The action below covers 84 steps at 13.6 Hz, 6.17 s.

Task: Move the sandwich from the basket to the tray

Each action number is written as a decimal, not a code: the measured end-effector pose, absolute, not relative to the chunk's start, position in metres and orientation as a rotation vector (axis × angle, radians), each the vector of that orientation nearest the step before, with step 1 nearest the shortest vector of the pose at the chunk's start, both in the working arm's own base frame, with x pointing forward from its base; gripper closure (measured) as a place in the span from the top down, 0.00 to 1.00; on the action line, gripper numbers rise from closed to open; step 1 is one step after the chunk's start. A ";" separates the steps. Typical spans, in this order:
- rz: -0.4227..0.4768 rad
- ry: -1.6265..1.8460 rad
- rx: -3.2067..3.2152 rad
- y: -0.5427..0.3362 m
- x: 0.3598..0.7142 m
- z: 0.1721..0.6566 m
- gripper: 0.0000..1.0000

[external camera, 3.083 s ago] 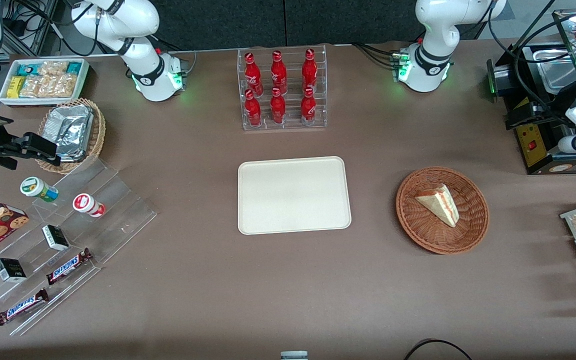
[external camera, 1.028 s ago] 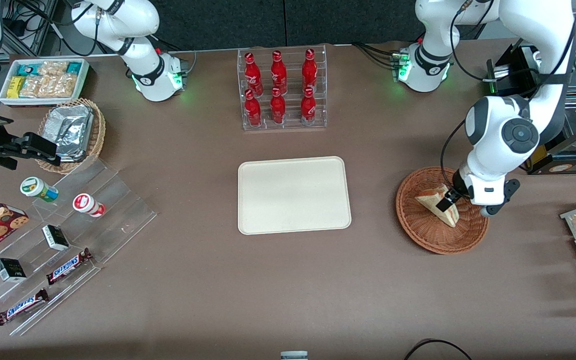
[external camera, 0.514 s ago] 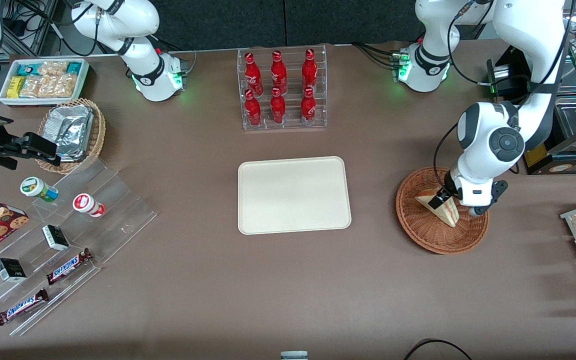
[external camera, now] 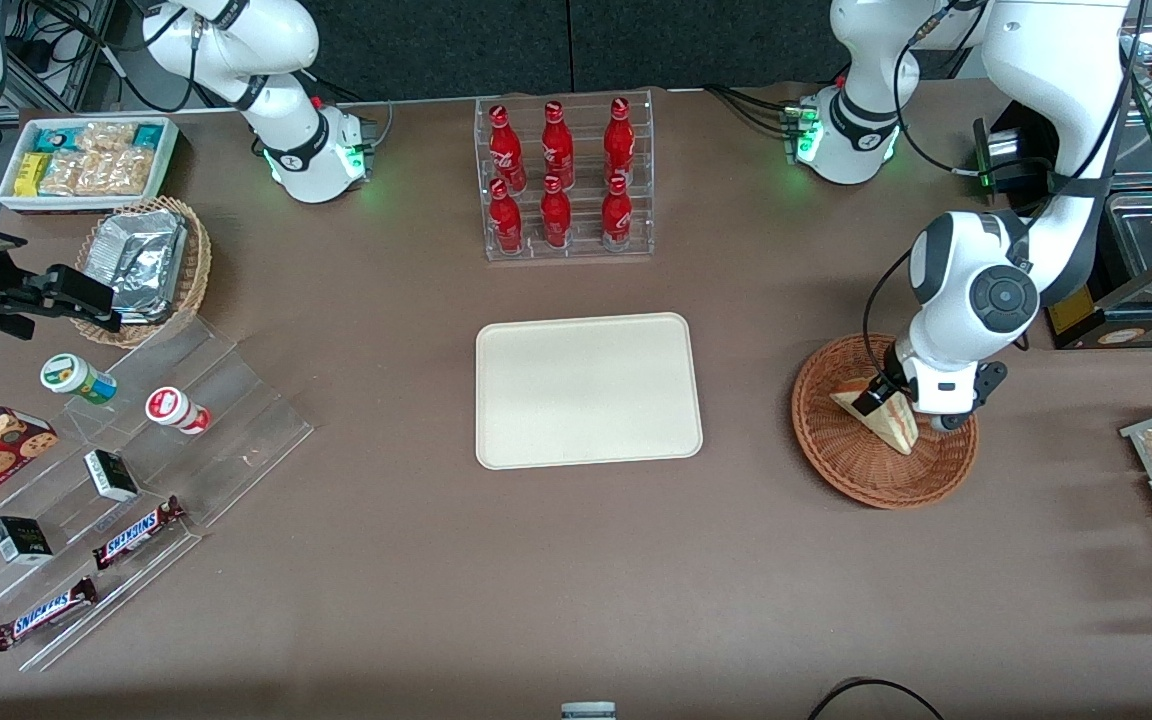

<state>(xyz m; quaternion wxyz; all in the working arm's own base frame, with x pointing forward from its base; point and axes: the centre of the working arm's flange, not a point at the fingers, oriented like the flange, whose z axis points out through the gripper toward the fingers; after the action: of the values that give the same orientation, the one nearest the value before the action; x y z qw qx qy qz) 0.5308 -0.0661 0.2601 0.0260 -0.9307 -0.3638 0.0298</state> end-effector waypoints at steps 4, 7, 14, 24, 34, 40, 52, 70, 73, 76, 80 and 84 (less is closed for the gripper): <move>0.096 -1.142 -2.868 -0.063 0.531 0.258 0.49; 0.074 -1.163 -2.868 -0.064 0.538 0.266 0.31; 0.191 -1.051 -2.841 -0.106 0.566 0.355 0.15; 0.156 -0.610 -2.987 -0.329 0.534 0.396 0.15; 0.186 -0.313 -3.009 -0.513 0.480 0.289 0.14; 0.165 -0.231 -3.039 -0.538 0.466 0.260 0.14; 0.140 -0.179 -3.053 -0.542 0.476 0.281 0.81; 0.225 -0.466 -2.998 -0.214 0.550 0.605 1.00; 0.298 -0.323 -3.019 -0.149 0.544 0.626 1.00; 0.332 -0.166 -3.050 -0.101 0.535 0.632 1.00; 0.360 -0.046 -3.077 -0.049 0.524 0.640 1.00; 0.370 0.009 -3.093 -0.018 0.519 0.642 1.00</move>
<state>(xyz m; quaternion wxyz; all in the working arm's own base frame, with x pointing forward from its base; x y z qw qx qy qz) 0.5187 -0.0179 0.6417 0.0130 -0.9928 0.0029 0.1188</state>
